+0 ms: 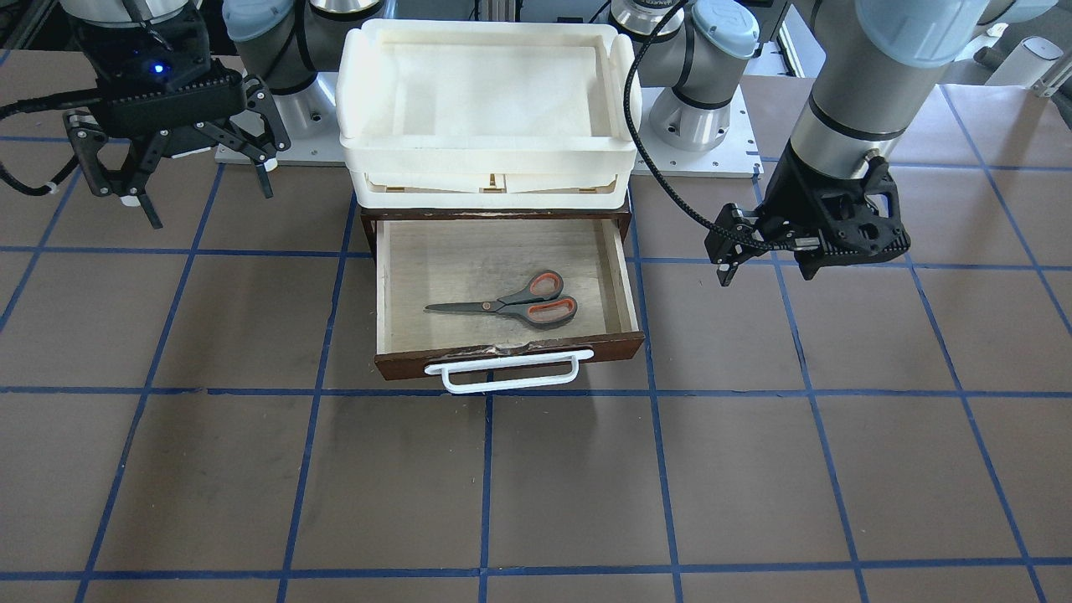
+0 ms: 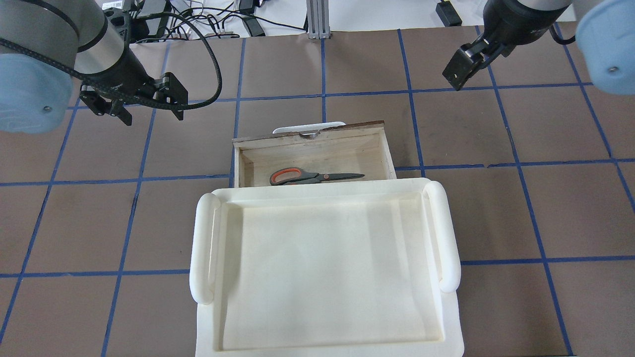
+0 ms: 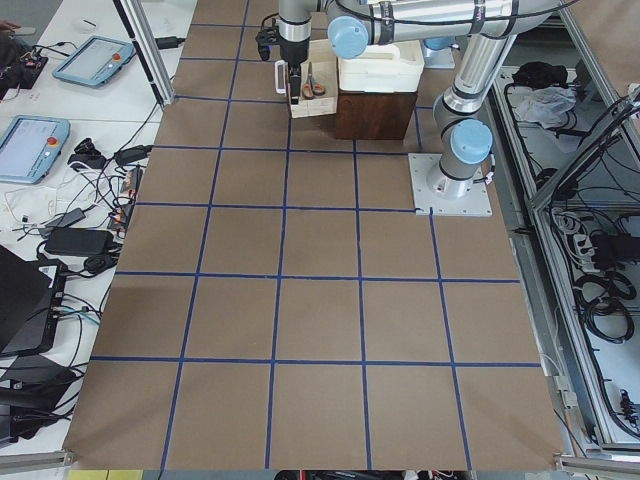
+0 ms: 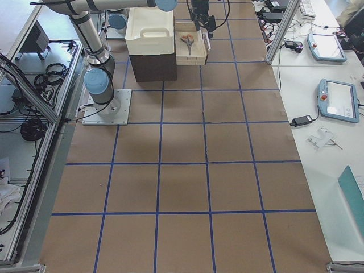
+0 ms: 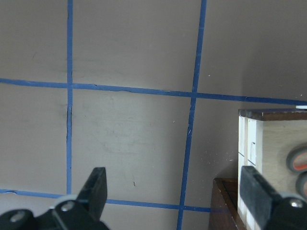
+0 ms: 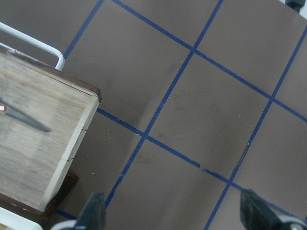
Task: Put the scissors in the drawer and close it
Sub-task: 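Raise the right gripper out of the drawer and withdraw, then move the left gripper over the drawer's front edge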
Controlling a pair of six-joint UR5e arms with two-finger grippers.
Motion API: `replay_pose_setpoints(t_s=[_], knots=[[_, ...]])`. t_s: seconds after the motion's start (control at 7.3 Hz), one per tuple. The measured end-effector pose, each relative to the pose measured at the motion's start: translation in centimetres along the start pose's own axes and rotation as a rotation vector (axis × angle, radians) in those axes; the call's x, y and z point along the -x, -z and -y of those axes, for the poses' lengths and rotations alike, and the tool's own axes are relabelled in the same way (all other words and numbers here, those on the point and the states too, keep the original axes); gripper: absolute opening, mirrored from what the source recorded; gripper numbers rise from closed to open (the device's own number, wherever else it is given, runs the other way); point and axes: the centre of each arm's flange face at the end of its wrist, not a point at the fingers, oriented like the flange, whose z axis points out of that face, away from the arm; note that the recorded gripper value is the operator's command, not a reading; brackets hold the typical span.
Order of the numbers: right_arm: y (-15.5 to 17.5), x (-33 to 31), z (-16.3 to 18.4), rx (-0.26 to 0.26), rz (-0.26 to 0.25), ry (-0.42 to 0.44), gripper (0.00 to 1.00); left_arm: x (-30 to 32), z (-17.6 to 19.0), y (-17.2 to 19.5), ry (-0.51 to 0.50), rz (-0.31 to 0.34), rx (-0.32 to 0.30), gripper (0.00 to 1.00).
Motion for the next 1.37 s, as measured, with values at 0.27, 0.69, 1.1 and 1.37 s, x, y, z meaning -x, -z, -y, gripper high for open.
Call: replay_pose_setpoints(t_s=[0.27, 0.69, 1.1, 1.37], knots=[[0.7, 1.9, -0.7, 0.032, 0.032, -0.307, 1.00, 0.0, 0.5, 0.3, -0.003, 0.001, -0.016, 1.00], [0.3, 3.0, -1.5, 0.110, 0.074, -0.504, 1.00, 0.2, 0.1, 2.6, -0.001, 0.003, -0.043, 1.00], [0.0, 3.3, -1.9, 0.143, 0.080, -0.518, 1.00, 0.2, 0.2, 3.7, -0.001, -0.001, -0.034, 1.00], [0.1, 3.3, -2.0, 0.145, 0.078, -0.513, 1.00, 0.1, 0.3, 3.4, -0.002, -0.002, -0.024, 1.00]])
